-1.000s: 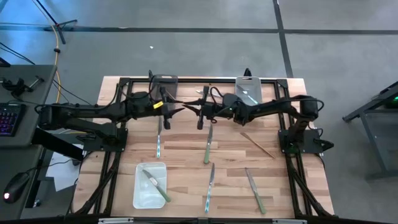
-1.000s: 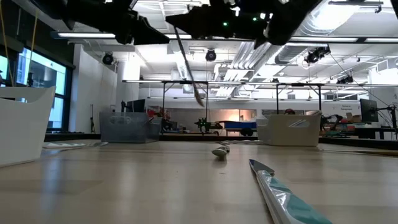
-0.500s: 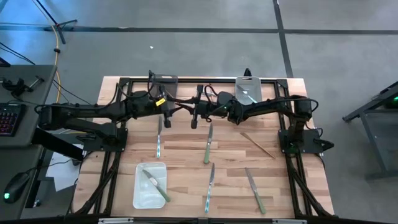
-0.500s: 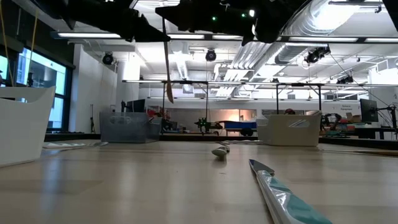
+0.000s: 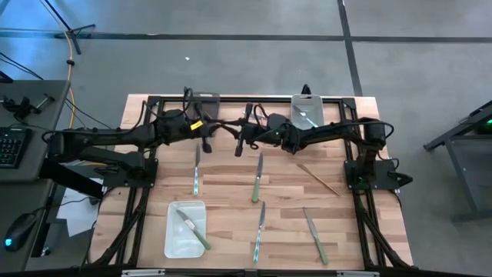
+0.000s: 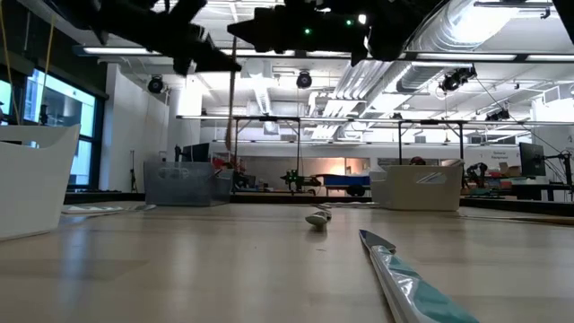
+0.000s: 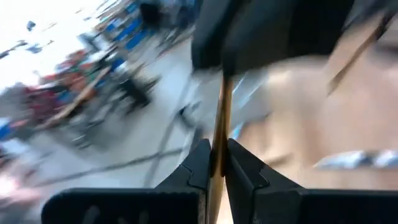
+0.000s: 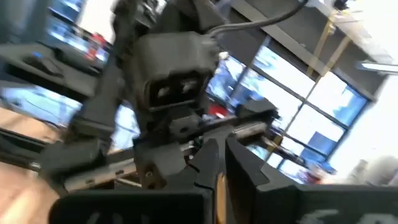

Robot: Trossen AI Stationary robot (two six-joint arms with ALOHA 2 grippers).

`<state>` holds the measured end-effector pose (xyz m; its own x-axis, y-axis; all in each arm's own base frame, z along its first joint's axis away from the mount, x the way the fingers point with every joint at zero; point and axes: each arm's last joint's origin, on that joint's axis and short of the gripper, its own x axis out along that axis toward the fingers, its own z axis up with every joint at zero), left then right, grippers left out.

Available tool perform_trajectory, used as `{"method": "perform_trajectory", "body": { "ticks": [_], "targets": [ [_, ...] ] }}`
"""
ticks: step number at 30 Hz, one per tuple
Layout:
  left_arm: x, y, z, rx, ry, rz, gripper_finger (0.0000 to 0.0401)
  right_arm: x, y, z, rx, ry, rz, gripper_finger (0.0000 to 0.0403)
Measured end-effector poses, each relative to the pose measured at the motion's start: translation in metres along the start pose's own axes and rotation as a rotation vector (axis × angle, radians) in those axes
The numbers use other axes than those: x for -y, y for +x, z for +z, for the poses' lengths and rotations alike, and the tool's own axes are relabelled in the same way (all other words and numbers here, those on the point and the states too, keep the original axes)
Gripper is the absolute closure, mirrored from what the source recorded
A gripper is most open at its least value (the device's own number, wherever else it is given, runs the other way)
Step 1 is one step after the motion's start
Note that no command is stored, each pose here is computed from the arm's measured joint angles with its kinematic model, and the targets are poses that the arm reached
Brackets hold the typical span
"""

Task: Sort silverware by color (type)
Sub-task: Put the gold table knife into the black bin

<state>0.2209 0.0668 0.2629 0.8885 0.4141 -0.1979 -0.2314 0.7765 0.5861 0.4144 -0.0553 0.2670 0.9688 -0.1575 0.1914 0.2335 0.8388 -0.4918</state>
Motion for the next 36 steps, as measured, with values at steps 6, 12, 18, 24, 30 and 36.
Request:
{"method": "perform_trajectory", "body": {
  "ticks": [6,12,18,24,30,36],
  "targets": [
    [0.002,0.000,-0.010,-0.123,0.155,0.074,0.0387,-0.004,-0.003,0.010,-0.068,-0.065,-0.087,0.0365],
    [0.013,-0.002,-0.038,-0.157,0.239,0.137,0.0387,-0.005,-0.019,0.019,-0.133,-0.083,-0.141,0.0362],
    [0.012,-0.006,-0.069,-0.228,0.244,0.179,0.0387,-0.005,-0.041,0.023,-0.125,-0.043,-0.145,0.0385],
    [0.005,-0.007,-0.087,-0.257,0.214,0.143,0.0387,-0.005,-0.052,0.022,-0.117,-0.016,-0.146,0.0401],
    [-0.005,-0.007,-0.099,-0.300,0.184,0.138,0.0387,-0.005,-0.052,0.021,-0.119,-0.016,-0.145,0.0401],
    [-0.009,-0.004,-0.111,-0.342,0.185,0.117,0.0387,-0.005,-0.052,0.021,-0.118,-0.015,-0.146,0.0401]
  ]
}}
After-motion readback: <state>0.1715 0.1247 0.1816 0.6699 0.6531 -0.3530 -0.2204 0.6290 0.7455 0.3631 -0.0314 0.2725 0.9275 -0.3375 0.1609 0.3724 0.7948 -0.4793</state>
